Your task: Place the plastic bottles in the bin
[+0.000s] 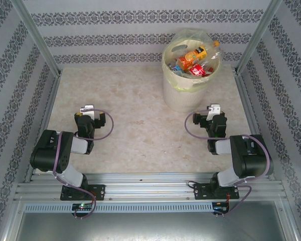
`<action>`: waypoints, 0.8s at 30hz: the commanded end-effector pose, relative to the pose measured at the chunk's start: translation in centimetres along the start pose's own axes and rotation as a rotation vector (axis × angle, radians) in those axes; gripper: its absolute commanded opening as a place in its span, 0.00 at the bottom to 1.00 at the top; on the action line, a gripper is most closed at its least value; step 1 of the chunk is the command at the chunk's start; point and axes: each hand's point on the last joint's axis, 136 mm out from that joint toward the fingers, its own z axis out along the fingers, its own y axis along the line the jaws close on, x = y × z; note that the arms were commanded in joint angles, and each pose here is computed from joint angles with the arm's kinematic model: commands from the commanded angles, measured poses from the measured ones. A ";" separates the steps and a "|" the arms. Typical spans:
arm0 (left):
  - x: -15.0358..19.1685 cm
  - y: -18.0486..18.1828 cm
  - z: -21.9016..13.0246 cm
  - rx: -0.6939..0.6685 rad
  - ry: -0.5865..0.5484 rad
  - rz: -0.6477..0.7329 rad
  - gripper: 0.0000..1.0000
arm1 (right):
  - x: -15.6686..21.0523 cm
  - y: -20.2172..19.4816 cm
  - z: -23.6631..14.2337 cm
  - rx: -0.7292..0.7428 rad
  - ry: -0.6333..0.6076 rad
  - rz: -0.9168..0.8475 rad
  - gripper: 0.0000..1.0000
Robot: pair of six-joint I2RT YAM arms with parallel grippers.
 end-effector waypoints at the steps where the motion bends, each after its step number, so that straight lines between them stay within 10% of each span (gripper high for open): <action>1: -0.9 -2.0 -0.4 0.140 -0.040 0.025 1.00 | -1.5 2.0 -0.2 -0.122 -0.056 -0.050 0.98; 5: -0.9 -1.7 0.1 0.119 -0.021 0.017 1.00 | -1.9 -2.3 0.9 0.103 -0.018 0.065 0.98; 24: -0.8 -0.4 0.8 0.067 0.016 -0.024 1.00 | -2.1 -1.0 1.5 0.042 0.004 0.026 0.98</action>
